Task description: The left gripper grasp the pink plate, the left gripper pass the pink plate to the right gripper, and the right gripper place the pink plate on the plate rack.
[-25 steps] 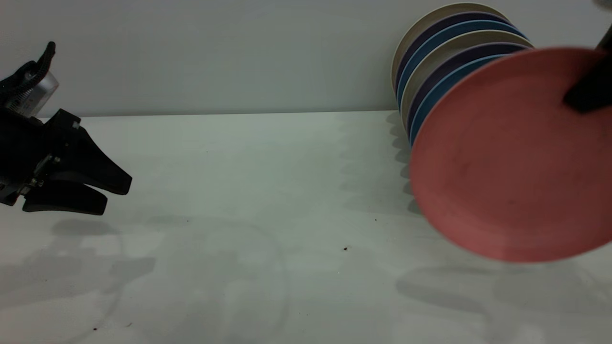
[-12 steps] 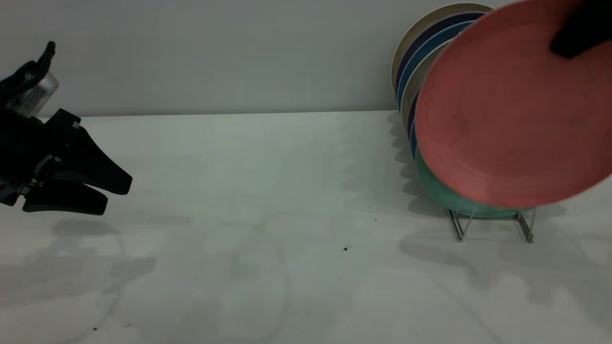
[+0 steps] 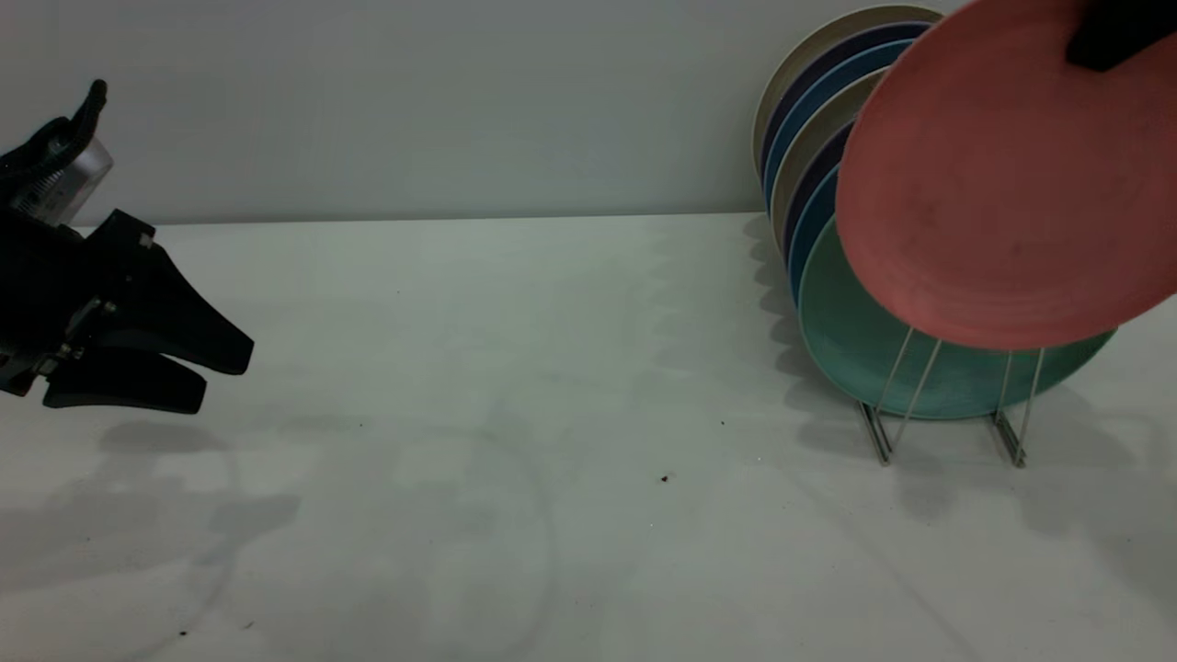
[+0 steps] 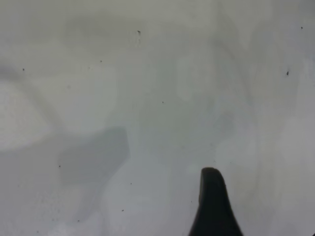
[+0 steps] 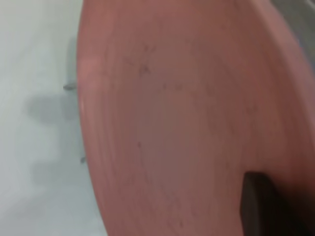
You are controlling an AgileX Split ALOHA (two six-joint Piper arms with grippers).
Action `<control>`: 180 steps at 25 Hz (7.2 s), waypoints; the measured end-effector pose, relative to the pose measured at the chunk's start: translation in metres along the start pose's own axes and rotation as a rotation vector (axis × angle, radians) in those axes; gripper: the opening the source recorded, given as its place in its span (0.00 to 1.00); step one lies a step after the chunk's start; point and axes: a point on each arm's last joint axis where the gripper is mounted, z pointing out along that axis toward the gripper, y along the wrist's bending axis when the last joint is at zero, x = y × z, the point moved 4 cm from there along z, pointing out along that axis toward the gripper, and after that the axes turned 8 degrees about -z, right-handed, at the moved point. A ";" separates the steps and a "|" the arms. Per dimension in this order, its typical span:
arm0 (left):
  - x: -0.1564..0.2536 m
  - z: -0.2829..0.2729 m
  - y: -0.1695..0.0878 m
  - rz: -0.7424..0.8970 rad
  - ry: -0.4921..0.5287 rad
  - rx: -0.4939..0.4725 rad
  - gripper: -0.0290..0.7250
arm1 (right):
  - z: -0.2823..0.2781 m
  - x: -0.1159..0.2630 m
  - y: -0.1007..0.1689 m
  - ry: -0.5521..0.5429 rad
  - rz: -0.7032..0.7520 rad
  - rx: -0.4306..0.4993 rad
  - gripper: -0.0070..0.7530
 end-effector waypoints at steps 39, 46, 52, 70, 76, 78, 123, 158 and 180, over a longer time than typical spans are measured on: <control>-0.002 0.000 0.003 -0.001 -0.014 -0.023 0.75 | 0.019 0.003 -0.015 0.033 0.096 -0.050 0.13; -0.002 0.000 0.003 -0.001 -0.015 -0.023 0.75 | 0.020 0.003 -0.013 0.034 0.101 -0.062 0.13; -0.002 0.000 0.003 -0.001 -0.015 -0.023 0.75 | 0.021 0.003 -0.012 0.035 0.102 -0.070 0.13; -0.002 0.000 0.003 -0.001 -0.015 -0.023 0.75 | 0.021 0.003 -0.008 0.040 0.140 -0.104 0.35; -0.002 0.000 0.003 -0.012 -0.015 -0.023 0.75 | 0.020 0.002 0.001 0.033 0.176 -0.168 0.35; -0.002 0.000 0.003 -0.012 -0.015 -0.023 0.75 | 0.019 0.000 0.003 0.028 0.201 -0.189 0.35; 0.092 -0.159 -0.090 0.146 -0.056 -0.400 0.75 | -0.136 0.000 0.100 0.240 1.224 -0.221 0.53; 0.278 -0.237 -0.130 0.269 -0.747 -0.491 0.75 | -0.234 0.026 0.260 -0.105 1.102 0.212 0.53; 0.273 -0.208 -0.087 0.310 -0.609 -0.588 0.75 | -0.191 0.035 0.271 -0.058 1.101 0.164 0.53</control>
